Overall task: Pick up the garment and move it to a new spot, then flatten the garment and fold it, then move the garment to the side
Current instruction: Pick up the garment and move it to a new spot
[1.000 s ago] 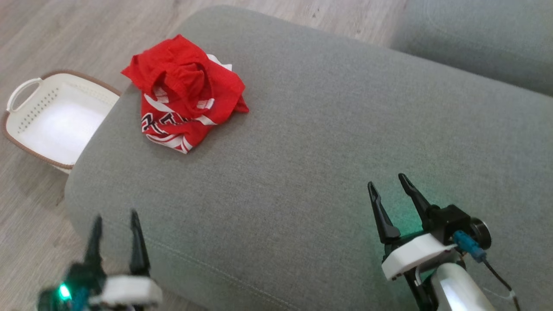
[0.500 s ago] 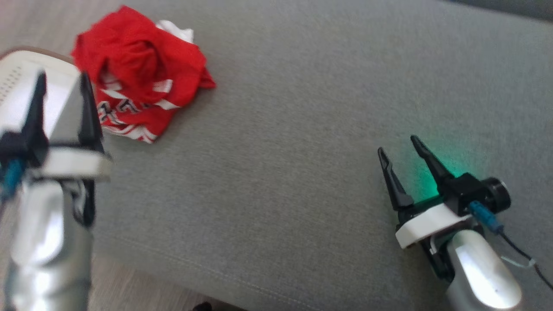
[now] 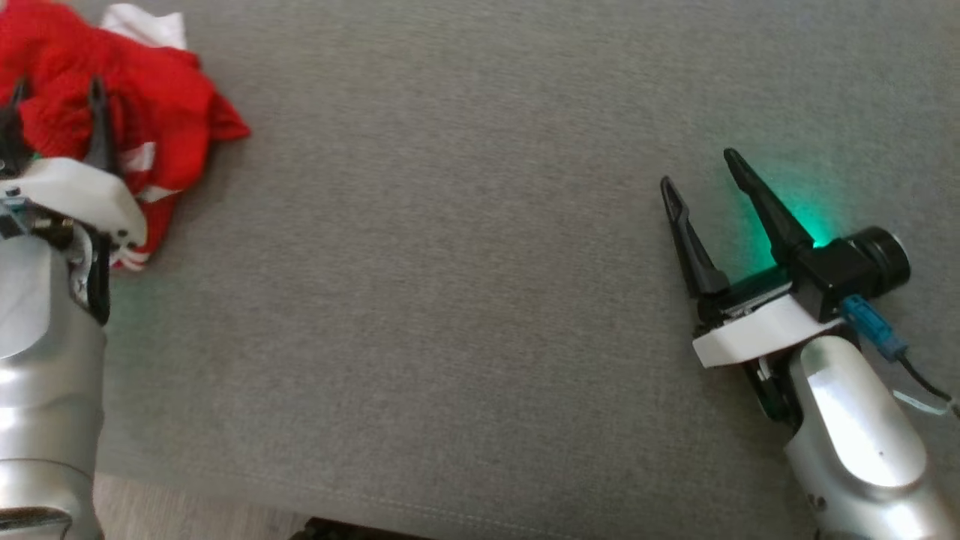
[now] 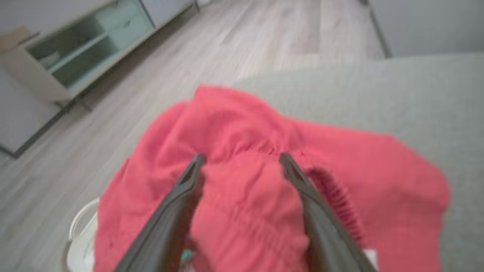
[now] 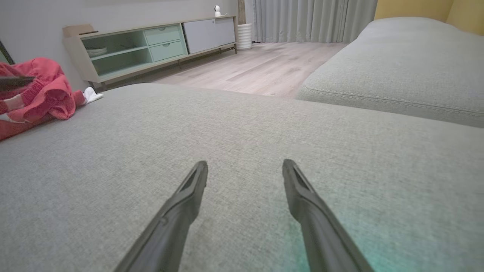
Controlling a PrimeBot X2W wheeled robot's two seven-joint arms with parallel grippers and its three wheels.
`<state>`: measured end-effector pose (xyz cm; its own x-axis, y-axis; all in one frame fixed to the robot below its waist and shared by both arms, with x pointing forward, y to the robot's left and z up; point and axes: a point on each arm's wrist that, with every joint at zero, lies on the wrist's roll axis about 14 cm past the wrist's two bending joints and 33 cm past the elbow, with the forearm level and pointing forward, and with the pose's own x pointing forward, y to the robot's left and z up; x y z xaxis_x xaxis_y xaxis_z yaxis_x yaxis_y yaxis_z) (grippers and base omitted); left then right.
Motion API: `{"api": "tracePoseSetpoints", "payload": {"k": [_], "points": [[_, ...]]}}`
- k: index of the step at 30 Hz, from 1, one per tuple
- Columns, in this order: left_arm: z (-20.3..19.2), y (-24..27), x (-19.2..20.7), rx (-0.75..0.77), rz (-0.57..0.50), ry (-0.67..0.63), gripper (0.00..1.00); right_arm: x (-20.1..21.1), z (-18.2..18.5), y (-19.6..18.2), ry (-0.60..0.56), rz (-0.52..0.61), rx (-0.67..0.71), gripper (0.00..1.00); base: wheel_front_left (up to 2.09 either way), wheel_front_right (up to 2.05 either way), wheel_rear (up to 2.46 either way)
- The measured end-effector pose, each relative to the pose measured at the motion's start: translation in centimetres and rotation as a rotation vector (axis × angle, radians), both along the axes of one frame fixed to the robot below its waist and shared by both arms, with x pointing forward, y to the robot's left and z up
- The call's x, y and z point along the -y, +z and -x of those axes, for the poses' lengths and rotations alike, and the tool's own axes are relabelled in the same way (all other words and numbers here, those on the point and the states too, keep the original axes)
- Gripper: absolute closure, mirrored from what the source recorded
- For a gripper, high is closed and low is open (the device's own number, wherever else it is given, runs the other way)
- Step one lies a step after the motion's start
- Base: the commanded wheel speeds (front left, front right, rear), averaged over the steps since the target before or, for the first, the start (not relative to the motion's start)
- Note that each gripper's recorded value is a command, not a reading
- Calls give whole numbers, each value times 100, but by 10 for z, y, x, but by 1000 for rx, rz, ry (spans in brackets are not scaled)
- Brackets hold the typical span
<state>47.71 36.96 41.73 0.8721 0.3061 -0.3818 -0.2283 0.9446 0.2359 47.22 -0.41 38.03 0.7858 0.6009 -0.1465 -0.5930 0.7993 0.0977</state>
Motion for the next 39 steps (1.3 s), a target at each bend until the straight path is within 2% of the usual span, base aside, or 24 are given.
{"api": "tracePoseSetpoints", "payload": {"k": [6, 7, 8, 10, 12, 17, 21, 24, 27, 32, 36, 39], "points": [[12, -38, -7, -131, -1, 83, 0, 9, -5, -3, -27, -6, -2, 0, 0, 0, 0], [11, -38, -7, -130, -2, 84, 76, 10, -5, -3, -28, -8, 0, 0, 0, 0, 0], [9, -36, -7, -119, -6, 85, 100, 10, -5, -2, -28, -8, 2, 0, 0, 0, 0], [7, -32, -8, -99, -13, 84, 100, 10, -5, -2, -28, -8, 3, 0, 0, 0, 0], [-4, -6, -7, 21, -72, 50, 100, 12, -5, 1, -38, -11, 0, 0, 0, 0, 0], [-33, 65, 11, 240, -140, -51, 100, 17, 2, 7, -60, 3, -10, 0, 0, 0, 0], [-57, 136, 52, 435, -176, -203, 100, 23, 21, 8, -86, 2, -45, 0, 0, 0, 0], [-65, 177, 94, 567, -159, -312, 100, 29, 31, 15, -115, -3, -49, 0, 0, 0, 0], [-70, 207, 151, 678, -103, -440, 100, 40, 35, 27, -154, -12, -31, 0, 0, 0, 0], [-63, 230, 257, 793, 90, -647, 100, 68, 47, 38, -239, -8, -16, 0, 0, 0, 0], [-41, 213, 337, 757, 240, -810, 100, 92, 62, 41, -314, -2, -24, 0, 0, 0, 0], [-25, 193, 374, 700, 325, -888, 100, 108, 71, 43, -358, 9, -24, 0, 0, 0, 0]]}}
